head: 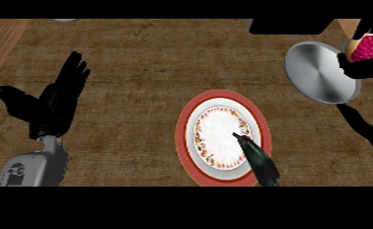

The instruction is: Pick the cupcake from the plate and place it in the pan

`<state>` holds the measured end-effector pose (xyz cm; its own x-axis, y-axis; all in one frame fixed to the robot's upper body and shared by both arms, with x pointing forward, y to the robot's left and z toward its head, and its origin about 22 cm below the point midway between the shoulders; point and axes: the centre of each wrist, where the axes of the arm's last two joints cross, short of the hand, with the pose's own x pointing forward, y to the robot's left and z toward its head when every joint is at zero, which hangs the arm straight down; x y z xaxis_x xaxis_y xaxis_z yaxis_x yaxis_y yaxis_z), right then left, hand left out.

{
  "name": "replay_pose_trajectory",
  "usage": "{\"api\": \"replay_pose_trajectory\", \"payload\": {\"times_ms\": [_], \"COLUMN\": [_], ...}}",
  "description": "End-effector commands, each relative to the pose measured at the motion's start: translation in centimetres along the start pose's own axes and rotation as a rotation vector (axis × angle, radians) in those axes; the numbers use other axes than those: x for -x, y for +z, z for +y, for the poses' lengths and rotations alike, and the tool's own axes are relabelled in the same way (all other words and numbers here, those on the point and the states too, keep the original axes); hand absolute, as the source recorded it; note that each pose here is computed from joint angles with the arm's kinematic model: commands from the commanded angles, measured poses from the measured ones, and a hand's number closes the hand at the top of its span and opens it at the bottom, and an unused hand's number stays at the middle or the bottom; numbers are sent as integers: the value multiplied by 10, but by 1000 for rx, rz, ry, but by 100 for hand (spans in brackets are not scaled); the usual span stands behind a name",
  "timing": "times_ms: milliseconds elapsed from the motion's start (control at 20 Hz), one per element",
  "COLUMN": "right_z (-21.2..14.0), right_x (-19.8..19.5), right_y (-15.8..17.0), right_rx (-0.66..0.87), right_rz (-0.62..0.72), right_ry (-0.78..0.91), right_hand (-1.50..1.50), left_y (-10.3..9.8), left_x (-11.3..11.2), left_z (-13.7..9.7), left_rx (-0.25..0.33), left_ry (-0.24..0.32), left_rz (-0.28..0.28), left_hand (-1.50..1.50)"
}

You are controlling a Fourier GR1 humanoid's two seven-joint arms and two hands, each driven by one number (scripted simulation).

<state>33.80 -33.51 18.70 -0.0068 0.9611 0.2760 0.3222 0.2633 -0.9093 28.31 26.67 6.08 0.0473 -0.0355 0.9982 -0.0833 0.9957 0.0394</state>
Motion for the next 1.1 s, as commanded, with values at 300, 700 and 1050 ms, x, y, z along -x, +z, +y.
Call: {"api": "replay_pose_trajectory", "payload": {"times_ms": [300,700,1050], "right_z": [40,98,103], "right_x": [96,107,130], "right_y": [-25,-19,-6], "right_rx": [-27,-99,-251], "right_rz": [-18,-27,236], "right_ry": [-77,-52,-139], "right_hand": [150,150,-150], "left_y": [-1,-3,3], "left_x": [7,-8,-3], "left_z": [-2,1,-8], "left_rx": [18,47,45], "left_ry": [7,11,-6], "left_rz": [-3,3,-13], "left_hand": [0,0,0]}}
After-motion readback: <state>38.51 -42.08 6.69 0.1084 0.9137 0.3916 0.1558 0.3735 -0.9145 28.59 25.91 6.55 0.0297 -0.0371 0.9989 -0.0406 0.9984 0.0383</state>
